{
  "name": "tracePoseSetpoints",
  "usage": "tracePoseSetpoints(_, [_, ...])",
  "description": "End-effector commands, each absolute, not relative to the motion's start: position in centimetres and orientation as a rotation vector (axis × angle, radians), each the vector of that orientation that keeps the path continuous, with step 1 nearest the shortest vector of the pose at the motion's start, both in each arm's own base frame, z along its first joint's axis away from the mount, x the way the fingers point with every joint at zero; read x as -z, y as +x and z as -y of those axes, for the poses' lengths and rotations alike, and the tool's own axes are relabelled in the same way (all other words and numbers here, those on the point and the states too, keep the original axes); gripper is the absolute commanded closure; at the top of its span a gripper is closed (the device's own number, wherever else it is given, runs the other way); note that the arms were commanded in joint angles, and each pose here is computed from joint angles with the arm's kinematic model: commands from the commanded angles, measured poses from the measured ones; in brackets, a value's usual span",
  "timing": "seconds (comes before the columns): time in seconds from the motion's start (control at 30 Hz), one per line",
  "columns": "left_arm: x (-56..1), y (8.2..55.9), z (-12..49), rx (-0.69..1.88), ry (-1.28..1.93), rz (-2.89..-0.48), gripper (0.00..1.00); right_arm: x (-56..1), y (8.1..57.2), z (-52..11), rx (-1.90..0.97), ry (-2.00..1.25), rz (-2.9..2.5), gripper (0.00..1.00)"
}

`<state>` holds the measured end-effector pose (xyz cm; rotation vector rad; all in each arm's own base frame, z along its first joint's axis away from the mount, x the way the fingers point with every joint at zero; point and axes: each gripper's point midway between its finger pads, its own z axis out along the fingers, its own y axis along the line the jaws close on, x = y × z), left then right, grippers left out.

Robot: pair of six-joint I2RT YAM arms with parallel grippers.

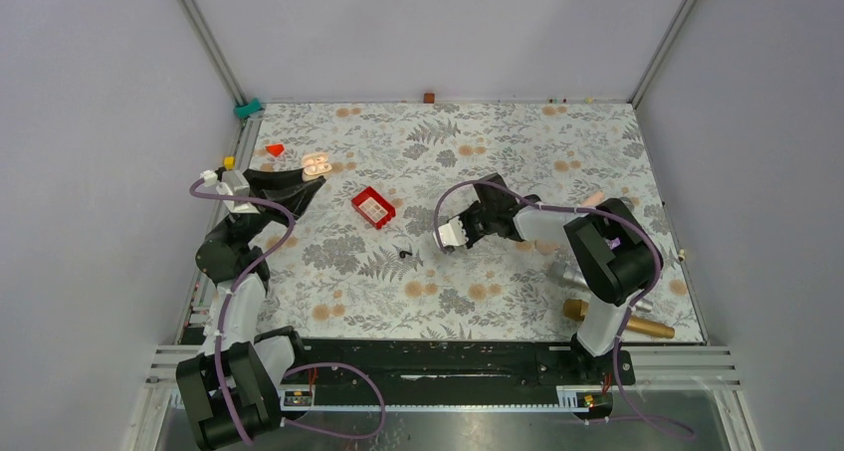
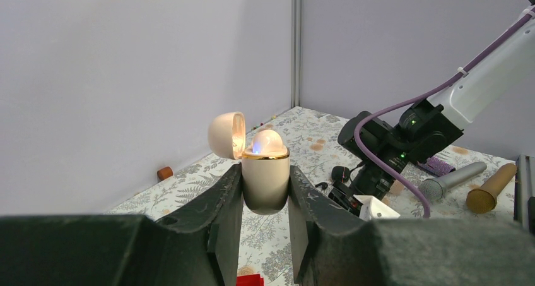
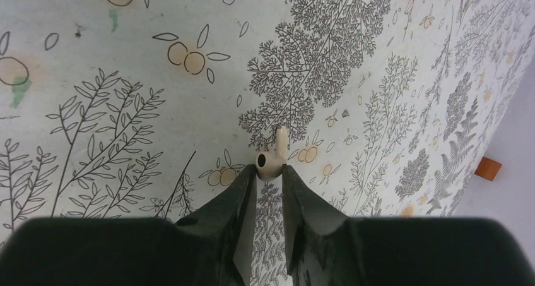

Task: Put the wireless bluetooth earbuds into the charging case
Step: Pick up the earbud from the center of the board.

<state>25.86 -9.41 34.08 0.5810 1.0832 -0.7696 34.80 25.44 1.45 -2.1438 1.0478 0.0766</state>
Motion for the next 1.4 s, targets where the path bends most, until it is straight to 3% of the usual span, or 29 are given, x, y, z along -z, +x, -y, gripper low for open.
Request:
tracePoseSetpoints(0.0, [-35.1,25.4,9.5,0.732,0.603,-1.027,1.0,-1.1,34.3,-25.1,-0.126,-2.124,-1.19,0.79])
tracePoseSetpoints(0.47, [-33.5,25.0,12.7,0.829,0.734,-1.048,1.0,-9.0,32.4,-23.9,-0.134,-1.979,-1.229,0.79])
tracePoseSetpoints(0.83, [-26.3,27.4,20.5,0.935,0.937,-1.269,1.0,-16.4,29.7,-21.3,-0.055,-1.934,-1.223,0.78])
tracePoseSetpoints(1.37, [-20.6,24.8,28.1,1.109,1.185,-1.402,1.0,-19.1,26.4,-21.9,-0.098,-1.906,-1.236,0.78])
